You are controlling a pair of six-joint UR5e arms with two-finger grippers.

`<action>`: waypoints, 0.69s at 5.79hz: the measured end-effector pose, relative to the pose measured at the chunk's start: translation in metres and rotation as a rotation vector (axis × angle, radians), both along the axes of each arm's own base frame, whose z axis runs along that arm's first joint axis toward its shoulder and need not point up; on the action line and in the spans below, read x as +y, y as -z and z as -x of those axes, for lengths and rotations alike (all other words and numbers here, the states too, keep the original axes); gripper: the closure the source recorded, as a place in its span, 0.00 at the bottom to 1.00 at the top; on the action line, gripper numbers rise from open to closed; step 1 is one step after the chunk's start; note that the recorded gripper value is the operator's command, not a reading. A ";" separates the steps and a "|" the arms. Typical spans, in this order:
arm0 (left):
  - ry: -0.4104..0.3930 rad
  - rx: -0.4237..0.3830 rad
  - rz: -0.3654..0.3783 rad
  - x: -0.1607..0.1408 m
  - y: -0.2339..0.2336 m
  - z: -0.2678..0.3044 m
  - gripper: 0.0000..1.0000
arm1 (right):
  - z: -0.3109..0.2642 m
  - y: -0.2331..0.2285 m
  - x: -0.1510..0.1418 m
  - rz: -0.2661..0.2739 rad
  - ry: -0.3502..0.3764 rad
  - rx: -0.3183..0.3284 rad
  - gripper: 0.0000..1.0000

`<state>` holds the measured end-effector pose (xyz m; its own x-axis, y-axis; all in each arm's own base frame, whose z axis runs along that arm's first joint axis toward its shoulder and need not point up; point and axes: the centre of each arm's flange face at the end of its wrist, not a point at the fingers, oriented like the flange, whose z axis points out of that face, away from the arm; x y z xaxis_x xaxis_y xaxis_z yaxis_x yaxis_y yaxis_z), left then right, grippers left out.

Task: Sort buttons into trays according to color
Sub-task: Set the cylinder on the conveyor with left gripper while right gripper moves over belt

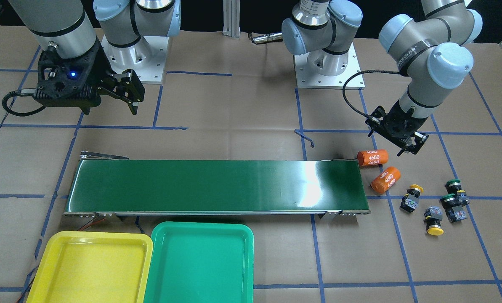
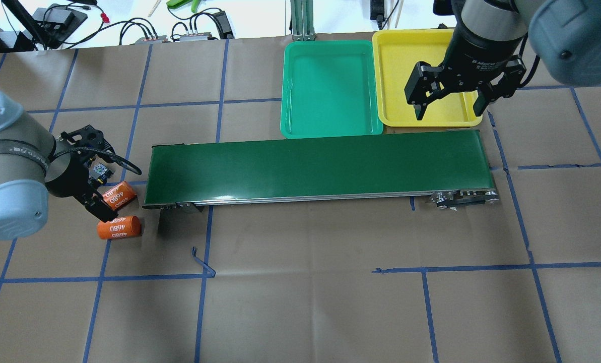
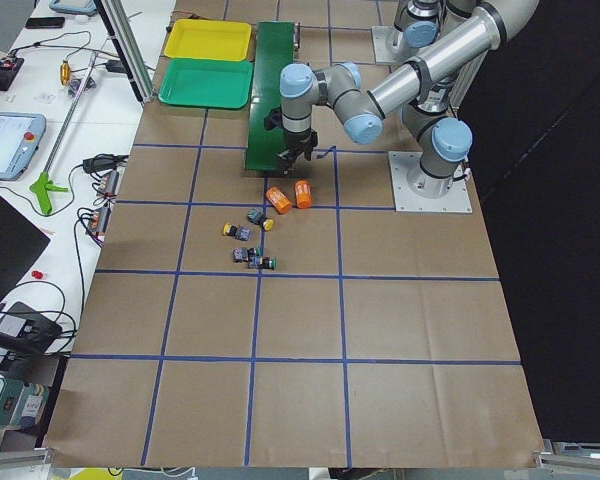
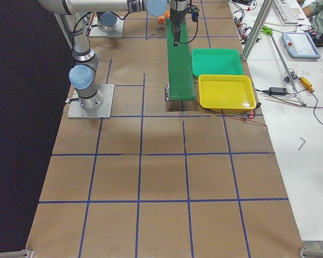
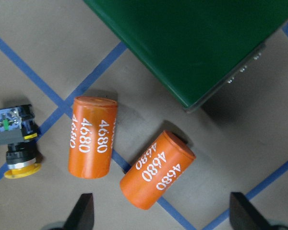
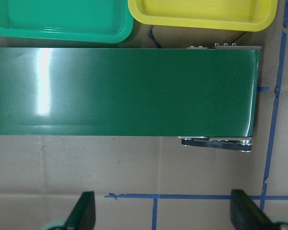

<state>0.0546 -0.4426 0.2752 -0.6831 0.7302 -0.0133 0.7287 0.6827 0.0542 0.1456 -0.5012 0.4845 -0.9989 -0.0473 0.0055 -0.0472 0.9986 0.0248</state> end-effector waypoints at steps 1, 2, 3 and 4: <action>0.086 0.016 -0.025 0.011 0.017 -0.005 0.04 | -0.001 0.001 0.001 -0.005 -0.053 -0.002 0.00; 0.144 0.028 -0.043 0.017 0.032 -0.006 0.04 | -0.001 0.002 0.001 -0.012 -0.124 -0.005 0.00; 0.207 0.042 -0.054 0.020 0.043 -0.008 0.04 | -0.002 0.004 -0.001 -0.015 -0.257 -0.009 0.00; 0.274 0.059 -0.068 0.019 0.053 -0.012 0.04 | -0.004 0.006 -0.001 -0.017 -0.428 -0.013 0.00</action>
<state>0.0662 -0.4238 0.2219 -0.4581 0.8856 0.0763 0.8889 0.4559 0.0450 0.1495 -0.5024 0.4790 -0.8892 -0.4574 -0.0117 -0.4575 0.8884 0.0379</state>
